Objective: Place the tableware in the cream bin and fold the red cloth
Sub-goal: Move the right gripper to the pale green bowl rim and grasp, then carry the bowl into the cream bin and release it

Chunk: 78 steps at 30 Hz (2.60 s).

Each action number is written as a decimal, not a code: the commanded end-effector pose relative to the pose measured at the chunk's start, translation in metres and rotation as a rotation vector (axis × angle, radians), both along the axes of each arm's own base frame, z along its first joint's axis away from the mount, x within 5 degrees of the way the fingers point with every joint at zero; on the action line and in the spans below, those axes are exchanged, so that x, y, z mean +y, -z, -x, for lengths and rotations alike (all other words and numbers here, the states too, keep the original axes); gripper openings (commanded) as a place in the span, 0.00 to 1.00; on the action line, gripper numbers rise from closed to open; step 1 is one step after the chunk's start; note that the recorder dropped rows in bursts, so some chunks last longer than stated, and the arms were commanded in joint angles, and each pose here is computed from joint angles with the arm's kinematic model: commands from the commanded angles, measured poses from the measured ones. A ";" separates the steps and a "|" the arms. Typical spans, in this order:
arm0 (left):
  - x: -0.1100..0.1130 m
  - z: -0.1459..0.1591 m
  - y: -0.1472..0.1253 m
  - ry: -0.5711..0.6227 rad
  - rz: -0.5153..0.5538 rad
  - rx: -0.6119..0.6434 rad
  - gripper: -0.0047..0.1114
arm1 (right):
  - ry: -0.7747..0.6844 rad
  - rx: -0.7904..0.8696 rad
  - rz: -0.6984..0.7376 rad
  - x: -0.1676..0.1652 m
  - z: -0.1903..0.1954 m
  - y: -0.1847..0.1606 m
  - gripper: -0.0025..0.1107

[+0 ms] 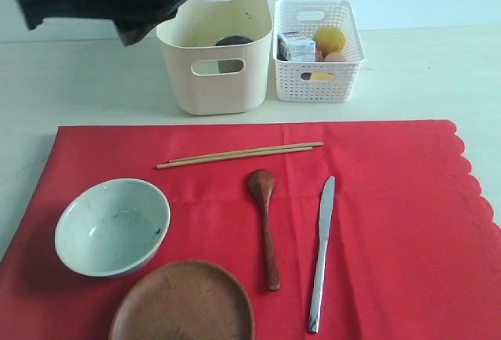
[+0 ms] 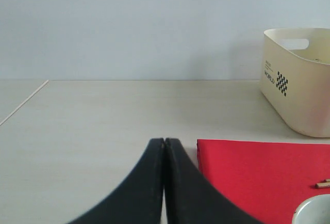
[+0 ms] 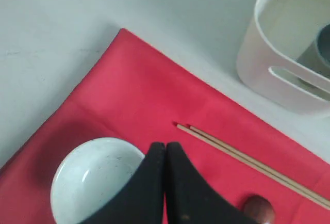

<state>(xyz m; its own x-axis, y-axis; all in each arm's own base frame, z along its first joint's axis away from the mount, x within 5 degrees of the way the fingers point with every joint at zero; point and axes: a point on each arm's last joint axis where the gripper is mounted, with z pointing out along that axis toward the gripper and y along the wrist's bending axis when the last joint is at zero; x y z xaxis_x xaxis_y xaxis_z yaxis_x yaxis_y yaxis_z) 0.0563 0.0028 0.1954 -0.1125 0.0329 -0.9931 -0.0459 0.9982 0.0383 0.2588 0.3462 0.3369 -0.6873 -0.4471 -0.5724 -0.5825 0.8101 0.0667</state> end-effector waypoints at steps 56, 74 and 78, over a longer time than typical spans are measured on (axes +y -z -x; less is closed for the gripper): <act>-0.001 0.000 0.000 0.008 0.009 -0.005 0.06 | 0.094 0.014 0.006 0.004 -0.019 0.064 0.02; -0.001 0.000 0.000 0.008 0.009 -0.005 0.06 | 0.424 -0.287 -0.363 -0.103 -0.169 0.043 0.02; -0.001 0.000 0.000 0.008 0.009 -0.005 0.06 | 0.489 -0.207 -0.359 -0.100 -0.174 0.067 0.05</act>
